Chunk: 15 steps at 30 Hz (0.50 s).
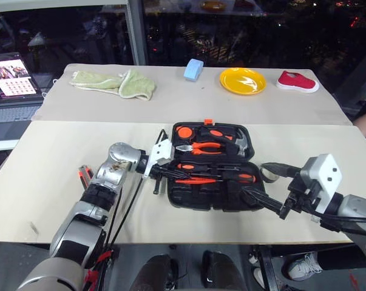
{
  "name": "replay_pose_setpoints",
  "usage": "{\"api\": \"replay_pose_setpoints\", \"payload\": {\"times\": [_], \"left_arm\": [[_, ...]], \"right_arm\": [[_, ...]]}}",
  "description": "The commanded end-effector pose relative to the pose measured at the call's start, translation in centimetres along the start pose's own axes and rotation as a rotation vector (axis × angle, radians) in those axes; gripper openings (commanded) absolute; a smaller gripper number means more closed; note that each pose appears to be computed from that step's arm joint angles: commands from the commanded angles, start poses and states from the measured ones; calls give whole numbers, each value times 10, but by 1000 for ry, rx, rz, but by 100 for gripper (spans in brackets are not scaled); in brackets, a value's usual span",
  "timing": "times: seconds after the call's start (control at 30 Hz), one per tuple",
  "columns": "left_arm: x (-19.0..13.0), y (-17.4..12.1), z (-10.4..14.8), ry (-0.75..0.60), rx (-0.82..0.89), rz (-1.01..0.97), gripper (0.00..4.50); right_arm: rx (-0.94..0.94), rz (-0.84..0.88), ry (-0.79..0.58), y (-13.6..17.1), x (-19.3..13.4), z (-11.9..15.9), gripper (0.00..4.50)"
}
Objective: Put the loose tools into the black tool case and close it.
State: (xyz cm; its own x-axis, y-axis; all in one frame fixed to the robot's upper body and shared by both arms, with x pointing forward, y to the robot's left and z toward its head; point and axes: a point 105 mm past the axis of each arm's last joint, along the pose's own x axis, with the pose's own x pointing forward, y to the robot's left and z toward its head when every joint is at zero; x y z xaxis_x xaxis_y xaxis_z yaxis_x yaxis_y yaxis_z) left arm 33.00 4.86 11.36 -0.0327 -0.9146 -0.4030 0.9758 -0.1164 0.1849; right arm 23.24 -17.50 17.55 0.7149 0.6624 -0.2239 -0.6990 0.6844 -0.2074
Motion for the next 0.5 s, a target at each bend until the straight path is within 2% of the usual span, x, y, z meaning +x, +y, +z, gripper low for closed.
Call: {"api": "replay_pose_setpoints", "payload": {"times": [0.03,0.5], "left_arm": [[-7,1,2,13,35,5,3],[-19,-2,-27,167,130,-12,3]], "right_arm": [[-26,1,-32,1,0,9,450],[-25,6,-40,1,0,10,450]]}}
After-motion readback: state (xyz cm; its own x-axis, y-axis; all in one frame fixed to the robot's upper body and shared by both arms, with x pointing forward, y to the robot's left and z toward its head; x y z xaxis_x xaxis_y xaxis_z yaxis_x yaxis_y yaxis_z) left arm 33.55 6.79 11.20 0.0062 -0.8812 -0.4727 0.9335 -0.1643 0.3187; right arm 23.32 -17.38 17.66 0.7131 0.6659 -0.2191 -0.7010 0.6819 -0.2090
